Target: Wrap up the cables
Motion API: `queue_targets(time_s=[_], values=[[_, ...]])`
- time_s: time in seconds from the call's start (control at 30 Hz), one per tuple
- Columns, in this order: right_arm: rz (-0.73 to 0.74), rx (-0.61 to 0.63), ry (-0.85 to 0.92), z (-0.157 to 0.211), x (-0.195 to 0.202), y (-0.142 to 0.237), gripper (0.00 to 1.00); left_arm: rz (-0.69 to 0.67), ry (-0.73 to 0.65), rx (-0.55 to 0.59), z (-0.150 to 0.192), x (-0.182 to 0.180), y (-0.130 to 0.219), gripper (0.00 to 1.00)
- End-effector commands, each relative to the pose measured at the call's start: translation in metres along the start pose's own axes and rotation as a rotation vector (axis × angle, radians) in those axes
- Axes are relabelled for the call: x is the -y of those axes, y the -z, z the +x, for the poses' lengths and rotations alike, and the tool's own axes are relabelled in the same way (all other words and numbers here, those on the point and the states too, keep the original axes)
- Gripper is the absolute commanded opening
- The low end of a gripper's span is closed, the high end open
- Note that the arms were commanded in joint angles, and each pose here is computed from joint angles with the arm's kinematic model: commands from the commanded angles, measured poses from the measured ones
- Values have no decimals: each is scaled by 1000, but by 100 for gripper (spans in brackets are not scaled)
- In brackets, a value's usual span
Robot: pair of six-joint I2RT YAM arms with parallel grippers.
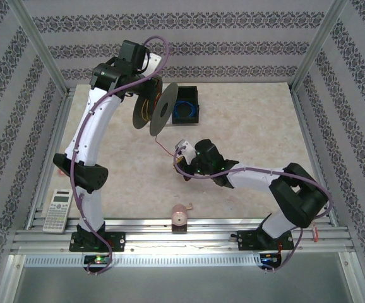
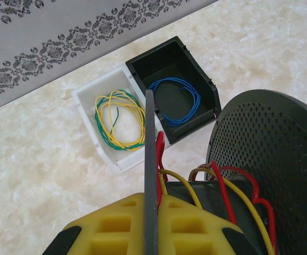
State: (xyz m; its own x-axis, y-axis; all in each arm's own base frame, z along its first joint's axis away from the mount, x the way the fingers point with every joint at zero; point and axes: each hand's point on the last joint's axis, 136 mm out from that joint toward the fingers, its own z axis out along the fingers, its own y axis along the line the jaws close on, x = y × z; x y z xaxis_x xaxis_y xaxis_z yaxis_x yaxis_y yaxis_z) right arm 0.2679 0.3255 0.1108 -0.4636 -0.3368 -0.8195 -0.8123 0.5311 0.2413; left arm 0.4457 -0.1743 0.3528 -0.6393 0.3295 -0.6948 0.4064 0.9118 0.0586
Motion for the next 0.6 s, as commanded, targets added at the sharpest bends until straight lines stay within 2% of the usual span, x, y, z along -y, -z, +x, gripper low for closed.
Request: queue_targets(time_s=[0.0, 0.13, 0.23, 0.3, 0.4, 0.57], values=[[1, 34, 86, -34, -20, 25, 0, -45, 32, 20, -6, -11, 1, 0], [-33, 70, 214, -82, -53, 64, 0, -137, 19, -63, 7, -27, -36, 0], [-41, 109, 310, -124, -70, 92, 0, -132, 29, -125, 20, -24, -63, 0], [19, 136, 391, -153, -69, 108, 0, -117, 27, -147, 25, -18, -73, 0], [168, 209, 502, -202, -44, 134, 0, -103, 2, -172, 32, -8, -76, 0], [372, 291, 494, -270, 45, 170, 0, -69, -55, -197, 52, 5, -63, 0]])
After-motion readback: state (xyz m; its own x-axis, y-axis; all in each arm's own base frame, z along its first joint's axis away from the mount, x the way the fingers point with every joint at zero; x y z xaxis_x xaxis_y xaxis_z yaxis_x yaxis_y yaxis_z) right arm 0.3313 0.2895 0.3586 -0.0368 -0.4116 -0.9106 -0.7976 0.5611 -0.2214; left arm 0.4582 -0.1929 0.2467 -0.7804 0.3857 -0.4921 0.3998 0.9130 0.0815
